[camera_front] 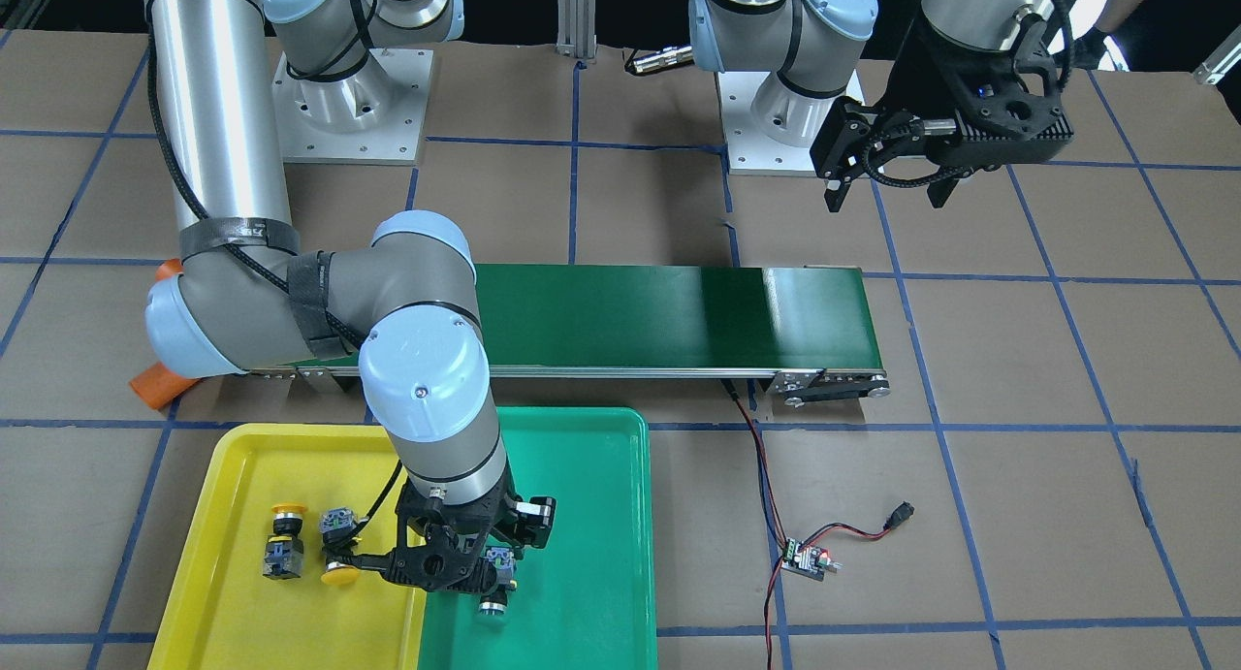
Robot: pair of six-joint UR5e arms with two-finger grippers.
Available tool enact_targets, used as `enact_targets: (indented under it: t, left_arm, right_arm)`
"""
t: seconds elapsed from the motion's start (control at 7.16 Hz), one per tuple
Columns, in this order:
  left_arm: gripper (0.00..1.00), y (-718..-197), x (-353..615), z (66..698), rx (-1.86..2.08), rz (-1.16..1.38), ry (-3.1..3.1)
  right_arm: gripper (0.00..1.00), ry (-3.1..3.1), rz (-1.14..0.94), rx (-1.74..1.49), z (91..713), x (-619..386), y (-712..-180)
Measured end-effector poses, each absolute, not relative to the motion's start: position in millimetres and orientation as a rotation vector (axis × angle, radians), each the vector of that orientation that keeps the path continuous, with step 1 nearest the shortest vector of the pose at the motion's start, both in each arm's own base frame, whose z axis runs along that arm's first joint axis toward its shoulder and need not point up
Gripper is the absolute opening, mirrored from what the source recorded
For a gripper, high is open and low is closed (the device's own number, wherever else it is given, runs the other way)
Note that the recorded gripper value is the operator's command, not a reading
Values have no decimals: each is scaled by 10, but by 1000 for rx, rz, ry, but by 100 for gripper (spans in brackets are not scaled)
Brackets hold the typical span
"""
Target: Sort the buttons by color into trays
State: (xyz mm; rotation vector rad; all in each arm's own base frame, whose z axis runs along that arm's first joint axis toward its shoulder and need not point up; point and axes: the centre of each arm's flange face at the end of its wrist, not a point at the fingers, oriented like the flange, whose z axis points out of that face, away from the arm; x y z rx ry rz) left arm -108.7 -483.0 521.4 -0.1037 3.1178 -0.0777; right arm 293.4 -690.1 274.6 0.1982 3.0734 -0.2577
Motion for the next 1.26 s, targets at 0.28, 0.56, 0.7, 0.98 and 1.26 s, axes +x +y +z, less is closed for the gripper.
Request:
enact_targets:
  t: [0.28,0.56,0.7,0.98,1.26]
  left_arm:
    - [100,-4827,-1092,5191,-105,-72,3126]
    - [100,-4825,-1095,5191,-104,-73,3127]
    - [100,-4826,-1094,5195,-105,-74,3127]
    - [100,-4825,-1089,5196,-107,-75,3128]
    - [100,-4826,-1088,5199,-107,-75,3128]
  right_arm:
    - [100,3085,-222,206,2991,2861,-6764]
    - [100,3123,-86,207,3593,2602,-6417]
    - [100,3139,-9,201,3890,2411,-6179]
    - [100,3150,82,220,4369,2079,-5541]
    - [100,3144,84,250,4632,1715,-4968]
